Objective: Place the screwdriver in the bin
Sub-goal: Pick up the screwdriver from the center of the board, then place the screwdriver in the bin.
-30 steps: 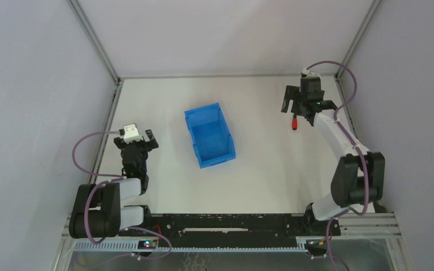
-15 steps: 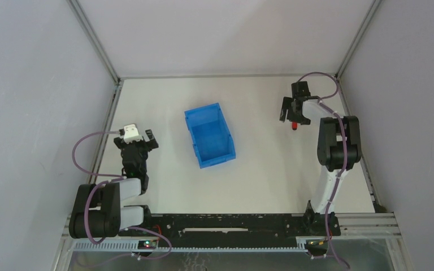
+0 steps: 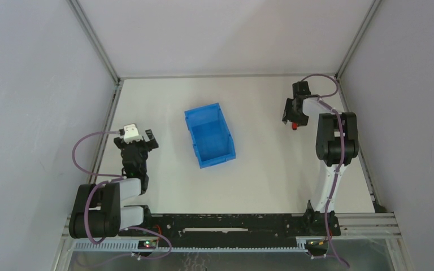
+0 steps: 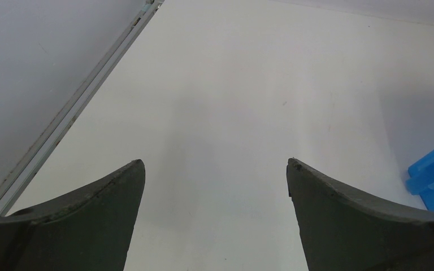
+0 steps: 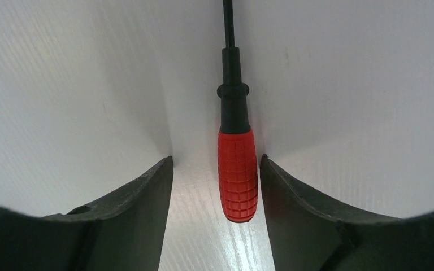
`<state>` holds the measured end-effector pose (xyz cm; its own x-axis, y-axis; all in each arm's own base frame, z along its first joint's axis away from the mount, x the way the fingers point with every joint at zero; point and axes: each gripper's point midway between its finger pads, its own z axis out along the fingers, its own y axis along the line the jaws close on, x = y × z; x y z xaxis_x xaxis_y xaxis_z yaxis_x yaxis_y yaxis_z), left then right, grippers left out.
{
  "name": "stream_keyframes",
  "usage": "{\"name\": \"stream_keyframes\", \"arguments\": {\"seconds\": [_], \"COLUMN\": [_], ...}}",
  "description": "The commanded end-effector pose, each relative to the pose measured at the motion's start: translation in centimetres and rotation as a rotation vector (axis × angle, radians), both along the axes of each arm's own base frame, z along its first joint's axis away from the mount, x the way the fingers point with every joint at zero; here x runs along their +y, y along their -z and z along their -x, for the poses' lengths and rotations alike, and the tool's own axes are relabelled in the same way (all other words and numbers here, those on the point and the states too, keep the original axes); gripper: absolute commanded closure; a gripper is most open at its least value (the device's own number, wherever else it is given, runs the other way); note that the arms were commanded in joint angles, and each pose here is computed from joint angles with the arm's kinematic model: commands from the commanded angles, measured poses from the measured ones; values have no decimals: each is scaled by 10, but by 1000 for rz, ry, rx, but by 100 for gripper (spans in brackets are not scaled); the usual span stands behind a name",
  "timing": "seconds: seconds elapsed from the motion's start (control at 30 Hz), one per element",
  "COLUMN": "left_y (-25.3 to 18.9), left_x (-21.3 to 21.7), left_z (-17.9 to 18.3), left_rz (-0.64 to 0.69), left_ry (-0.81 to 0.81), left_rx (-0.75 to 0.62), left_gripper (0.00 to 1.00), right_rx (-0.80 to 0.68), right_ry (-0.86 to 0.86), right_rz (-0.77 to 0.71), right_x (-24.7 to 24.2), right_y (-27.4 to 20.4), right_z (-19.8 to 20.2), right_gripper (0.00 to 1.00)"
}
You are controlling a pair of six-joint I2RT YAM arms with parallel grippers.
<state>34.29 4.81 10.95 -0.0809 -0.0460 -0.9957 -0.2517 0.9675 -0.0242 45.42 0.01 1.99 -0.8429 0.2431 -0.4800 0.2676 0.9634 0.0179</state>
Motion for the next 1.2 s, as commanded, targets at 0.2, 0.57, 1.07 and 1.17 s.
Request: {"name": "stream_keyframes", "arguments": {"seconds": [0.2, 0.57, 1.07, 1.17], "left_y": [-25, -25, -25, -26], "left_x": [5, 5, 5, 5], "left_z": [-10, -10, -10, -10], "left_rz": [-22, -22, -22, -22], "left_ry": [-16, -15, -16, -16], "left_rx": [-71, -70, -71, -72], "left_gripper": [0, 0, 0, 0], "right_rx": [-7, -180, -563, -620], "right_ry": [27, 35, -30, -45], "right_rz": [-28, -19, -2, -1], "right_x": [-3, -5, 6, 12], "right_y": [-11, -94, -253, -277], "right_z": [-6, -2, 36, 48], "right_gripper": [72, 90, 93, 94]}}
